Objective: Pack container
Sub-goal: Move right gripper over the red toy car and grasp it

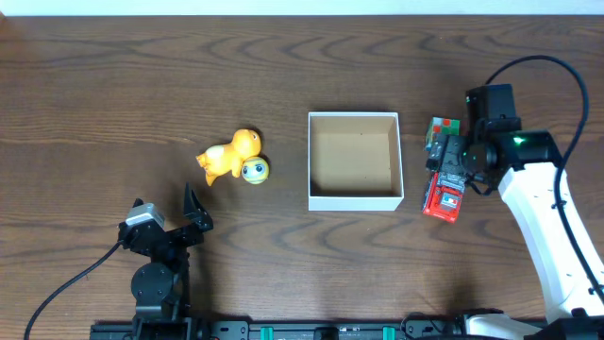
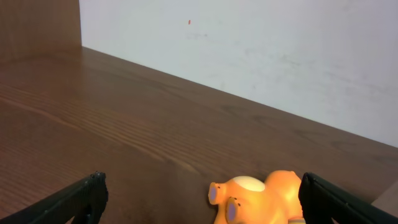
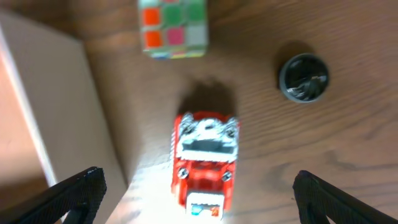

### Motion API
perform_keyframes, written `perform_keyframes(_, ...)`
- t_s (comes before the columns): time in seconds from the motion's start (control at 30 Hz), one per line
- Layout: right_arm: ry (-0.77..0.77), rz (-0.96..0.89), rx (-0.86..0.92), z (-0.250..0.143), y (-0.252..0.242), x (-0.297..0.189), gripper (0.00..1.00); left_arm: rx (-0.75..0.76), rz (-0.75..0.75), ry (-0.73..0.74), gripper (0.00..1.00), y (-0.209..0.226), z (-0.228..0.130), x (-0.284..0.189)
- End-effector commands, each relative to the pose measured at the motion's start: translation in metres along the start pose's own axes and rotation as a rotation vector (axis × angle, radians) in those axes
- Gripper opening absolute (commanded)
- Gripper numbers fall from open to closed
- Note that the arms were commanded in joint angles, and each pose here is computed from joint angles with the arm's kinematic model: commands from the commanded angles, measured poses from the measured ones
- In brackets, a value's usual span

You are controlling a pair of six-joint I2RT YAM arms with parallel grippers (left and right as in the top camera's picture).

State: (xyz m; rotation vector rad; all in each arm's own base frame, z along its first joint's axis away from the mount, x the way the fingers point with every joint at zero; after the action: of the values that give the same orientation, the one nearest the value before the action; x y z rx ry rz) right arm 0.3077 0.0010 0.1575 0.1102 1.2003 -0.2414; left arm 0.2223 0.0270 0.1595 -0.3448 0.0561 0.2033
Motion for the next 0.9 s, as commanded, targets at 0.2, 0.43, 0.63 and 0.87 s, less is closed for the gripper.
perform_keyframes(0.2, 0.092, -0.067, 0.049, -0.011, -0.010, 0.045, 0.99, 0.027, 0.022, 0.044, 0.98, 0.007, -0.015, 0.001)
perform_keyframes(0.43, 0.159, -0.042, 0.002, -0.017, -0.002, 0.069, 0.99, 0.027, 0.023, 0.043, 0.98, 0.007, -0.015, 0.001)
perform_keyframes(0.63, 0.213, 0.005, -0.060, -0.025, 0.006, 0.077, 0.97, 0.027, 0.022, 0.044, 0.98, 0.007, -0.015, 0.001)
perform_keyframes(0.87, 0.270, 0.025, -0.164, -0.037, 0.006, 0.075, 0.87, 0.027, 0.023, 0.043, 0.98, 0.007, -0.015, 0.001)
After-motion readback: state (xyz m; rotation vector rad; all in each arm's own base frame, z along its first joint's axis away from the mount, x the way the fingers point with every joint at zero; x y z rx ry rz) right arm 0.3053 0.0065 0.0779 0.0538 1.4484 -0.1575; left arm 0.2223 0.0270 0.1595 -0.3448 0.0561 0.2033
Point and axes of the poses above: each gripper's point midway between its finger pads, its own x axis out along the fingers, its own y axis along the line the jaws close on, z = x × y, the point moved 2 cm from there along -x, back along the fingers, and after that the axes turned 5 degrees about -x, right-handed, at the moved point
